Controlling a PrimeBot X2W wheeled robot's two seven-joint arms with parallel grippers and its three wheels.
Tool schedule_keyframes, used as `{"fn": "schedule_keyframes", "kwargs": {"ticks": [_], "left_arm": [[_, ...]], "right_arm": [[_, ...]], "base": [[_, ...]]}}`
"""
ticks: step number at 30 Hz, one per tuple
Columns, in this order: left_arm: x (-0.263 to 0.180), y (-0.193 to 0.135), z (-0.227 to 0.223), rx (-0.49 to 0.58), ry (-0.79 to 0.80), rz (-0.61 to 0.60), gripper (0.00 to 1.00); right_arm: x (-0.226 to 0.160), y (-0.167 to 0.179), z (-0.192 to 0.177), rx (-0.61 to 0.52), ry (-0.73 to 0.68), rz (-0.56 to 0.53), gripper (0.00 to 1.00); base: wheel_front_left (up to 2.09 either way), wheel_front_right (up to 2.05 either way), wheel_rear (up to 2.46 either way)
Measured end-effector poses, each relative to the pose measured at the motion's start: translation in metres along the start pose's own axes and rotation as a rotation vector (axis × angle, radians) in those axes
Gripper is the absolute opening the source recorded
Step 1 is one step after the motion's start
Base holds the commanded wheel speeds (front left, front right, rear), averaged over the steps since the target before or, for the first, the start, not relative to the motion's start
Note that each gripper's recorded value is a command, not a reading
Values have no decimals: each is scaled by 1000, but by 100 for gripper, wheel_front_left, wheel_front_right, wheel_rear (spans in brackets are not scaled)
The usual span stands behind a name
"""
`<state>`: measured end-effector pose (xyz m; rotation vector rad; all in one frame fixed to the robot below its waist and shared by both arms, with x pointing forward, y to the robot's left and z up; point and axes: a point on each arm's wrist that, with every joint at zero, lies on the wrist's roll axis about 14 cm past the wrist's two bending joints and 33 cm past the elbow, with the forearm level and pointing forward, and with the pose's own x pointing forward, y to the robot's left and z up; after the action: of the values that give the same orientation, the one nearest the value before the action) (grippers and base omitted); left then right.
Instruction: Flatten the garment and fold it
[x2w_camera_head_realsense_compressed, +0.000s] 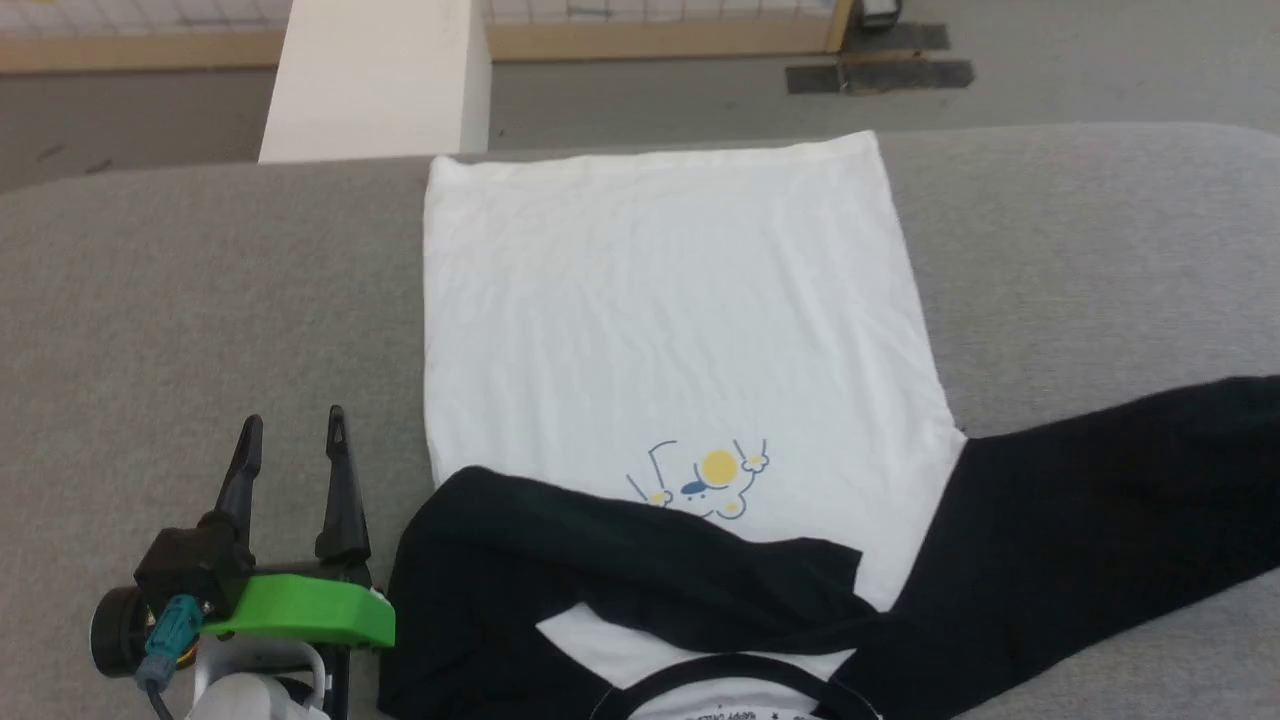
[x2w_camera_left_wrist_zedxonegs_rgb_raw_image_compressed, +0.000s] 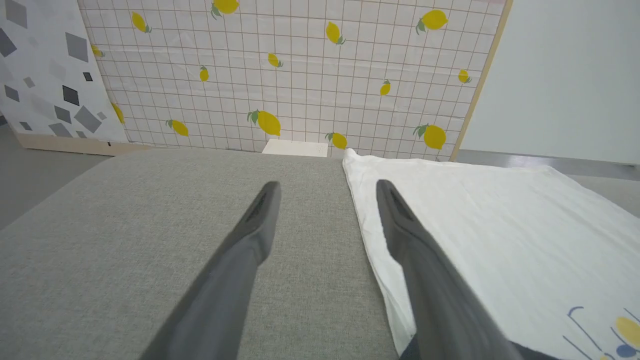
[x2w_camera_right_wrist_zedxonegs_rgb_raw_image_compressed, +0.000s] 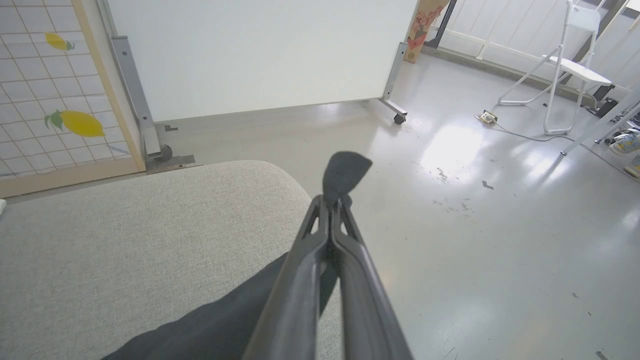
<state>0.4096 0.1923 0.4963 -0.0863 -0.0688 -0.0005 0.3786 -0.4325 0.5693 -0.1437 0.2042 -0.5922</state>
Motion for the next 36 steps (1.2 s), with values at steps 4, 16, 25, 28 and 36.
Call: {"fn": "schedule_keyframes", "kwargs": {"ticks": [4,16,25,28,36], "left_arm": [[-1,-12,6,-8,-16,-36,100],[-5,-25,19,-14,-47,-76,100],[-13,-17,18,-10,-41,-56,100],[-16,-13,18,-8,-39,-42,100],[-24,-1,15,-5,-29,-6,100]], "right_arm": [[-26,8,19,13,-47,56,0],[-107,145,87,-52,-231,509,0],[-194,273,82,-153,-267,971,0],[-221,308,67,-184,-240,1110,0],[-292,381,14,-209,-124,1424,0]], "base": [[0,0,0],[0,0,0],[0,0,0],[0,0,0],[0,0,0]]}}
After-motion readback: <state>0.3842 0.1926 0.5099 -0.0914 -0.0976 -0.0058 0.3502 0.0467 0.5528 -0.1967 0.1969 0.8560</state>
